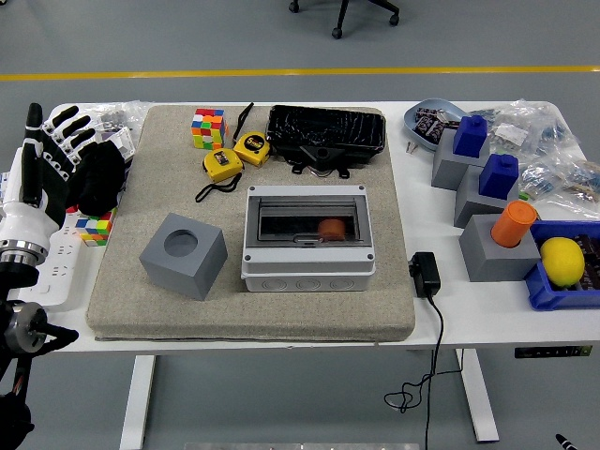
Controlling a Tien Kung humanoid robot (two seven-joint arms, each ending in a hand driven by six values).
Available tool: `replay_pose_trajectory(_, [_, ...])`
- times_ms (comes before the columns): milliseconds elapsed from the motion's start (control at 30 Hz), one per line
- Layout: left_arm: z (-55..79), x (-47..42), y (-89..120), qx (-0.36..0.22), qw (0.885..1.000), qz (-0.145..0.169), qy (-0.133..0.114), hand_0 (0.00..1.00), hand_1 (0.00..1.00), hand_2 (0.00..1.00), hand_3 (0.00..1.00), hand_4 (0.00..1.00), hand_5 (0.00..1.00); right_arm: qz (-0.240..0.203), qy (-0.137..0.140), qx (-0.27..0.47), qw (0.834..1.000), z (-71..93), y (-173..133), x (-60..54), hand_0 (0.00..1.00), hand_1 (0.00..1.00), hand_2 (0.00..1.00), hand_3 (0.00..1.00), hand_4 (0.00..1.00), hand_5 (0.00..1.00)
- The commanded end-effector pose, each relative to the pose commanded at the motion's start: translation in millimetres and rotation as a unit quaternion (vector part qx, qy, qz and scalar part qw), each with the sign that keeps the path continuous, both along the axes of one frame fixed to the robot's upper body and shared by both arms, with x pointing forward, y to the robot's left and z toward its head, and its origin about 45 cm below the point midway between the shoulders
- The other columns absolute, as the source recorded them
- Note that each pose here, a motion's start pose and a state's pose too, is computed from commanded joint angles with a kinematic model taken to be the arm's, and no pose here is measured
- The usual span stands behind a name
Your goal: Fetch the battery,place it into the box,close the lid of the box
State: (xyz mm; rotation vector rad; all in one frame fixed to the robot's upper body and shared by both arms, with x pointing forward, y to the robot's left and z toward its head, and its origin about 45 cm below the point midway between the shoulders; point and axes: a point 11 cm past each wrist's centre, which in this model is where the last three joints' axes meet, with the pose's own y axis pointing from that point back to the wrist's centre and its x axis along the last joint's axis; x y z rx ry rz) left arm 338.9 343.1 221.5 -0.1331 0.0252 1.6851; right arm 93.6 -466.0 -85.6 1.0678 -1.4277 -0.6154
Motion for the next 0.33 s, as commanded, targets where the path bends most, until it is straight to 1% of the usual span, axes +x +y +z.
replay_pose_trajectory(333, [1.7, 0.4, 0.3, 0.003, 1.0, 0.002, -0.004, 0.754, 0.778, 0.764, 0.78, 0.998, 0.998, 0.0, 0.0, -0.001, 1.0, 0.2, -0.3, 0.4, 0.911, 0.823, 0.788, 0.798, 0.998, 0.998])
